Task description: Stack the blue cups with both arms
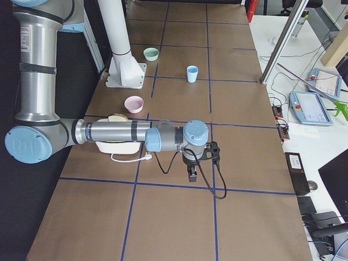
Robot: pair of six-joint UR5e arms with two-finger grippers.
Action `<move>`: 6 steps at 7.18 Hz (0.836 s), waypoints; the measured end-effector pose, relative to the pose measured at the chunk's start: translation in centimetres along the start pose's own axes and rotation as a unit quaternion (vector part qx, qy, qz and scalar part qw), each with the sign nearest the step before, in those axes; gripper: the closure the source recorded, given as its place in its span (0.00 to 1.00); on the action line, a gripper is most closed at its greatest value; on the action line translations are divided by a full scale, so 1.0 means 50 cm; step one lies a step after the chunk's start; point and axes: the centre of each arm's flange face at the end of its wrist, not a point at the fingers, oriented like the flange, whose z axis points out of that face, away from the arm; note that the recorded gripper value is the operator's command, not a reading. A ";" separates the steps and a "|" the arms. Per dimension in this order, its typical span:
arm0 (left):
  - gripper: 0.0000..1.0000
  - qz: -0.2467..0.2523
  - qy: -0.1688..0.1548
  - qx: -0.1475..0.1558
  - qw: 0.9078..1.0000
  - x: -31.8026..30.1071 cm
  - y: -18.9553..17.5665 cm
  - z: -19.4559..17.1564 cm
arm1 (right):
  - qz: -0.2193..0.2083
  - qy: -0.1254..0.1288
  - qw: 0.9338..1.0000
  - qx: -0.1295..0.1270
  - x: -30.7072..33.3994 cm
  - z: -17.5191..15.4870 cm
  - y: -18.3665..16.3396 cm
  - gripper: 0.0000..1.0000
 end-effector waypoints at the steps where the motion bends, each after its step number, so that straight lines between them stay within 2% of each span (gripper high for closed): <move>1: 0.00 0.015 -0.001 -0.007 1.000 -0.003 0.004 0.011 | 0.000 0.000 1.000 0.000 0.000 -0.001 0.003 0.00; 3: 0.00 0.038 0.000 -0.008 0.999 -0.009 0.016 0.017 | 0.000 0.001 1.000 0.001 0.000 -0.002 -0.002 0.00; 6: 0.00 0.032 0.005 -0.012 0.999 -0.038 0.042 0.044 | 0.001 -0.002 1.000 0.001 -0.001 -0.002 -0.001 0.00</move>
